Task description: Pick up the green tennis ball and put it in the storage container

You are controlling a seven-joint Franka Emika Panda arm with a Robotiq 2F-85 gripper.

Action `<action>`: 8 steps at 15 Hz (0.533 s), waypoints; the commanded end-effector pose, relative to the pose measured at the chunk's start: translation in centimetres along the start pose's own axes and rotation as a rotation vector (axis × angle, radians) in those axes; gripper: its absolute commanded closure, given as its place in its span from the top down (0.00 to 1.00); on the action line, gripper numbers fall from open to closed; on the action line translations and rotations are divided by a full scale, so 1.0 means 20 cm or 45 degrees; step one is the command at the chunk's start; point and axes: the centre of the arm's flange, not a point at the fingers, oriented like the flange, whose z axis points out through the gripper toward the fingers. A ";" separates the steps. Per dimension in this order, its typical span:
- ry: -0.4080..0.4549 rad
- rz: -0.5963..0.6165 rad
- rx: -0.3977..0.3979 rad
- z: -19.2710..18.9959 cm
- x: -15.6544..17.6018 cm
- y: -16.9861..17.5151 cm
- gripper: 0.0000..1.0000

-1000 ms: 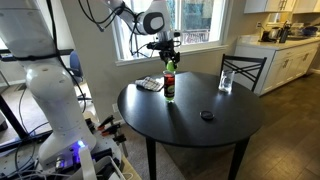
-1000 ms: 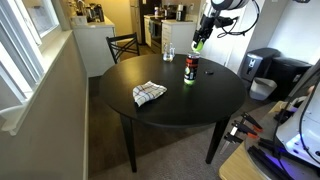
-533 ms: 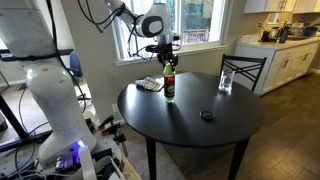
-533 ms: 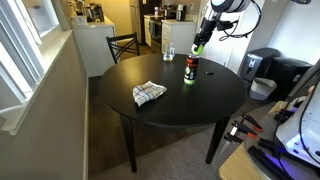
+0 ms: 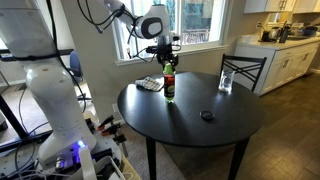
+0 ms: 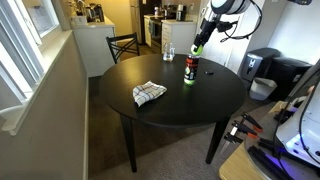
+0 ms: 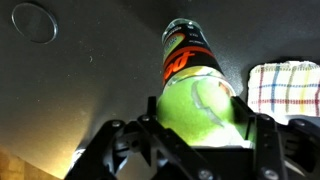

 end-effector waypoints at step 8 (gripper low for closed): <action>0.004 0.004 0.012 -0.01 -0.09 0.07 1.00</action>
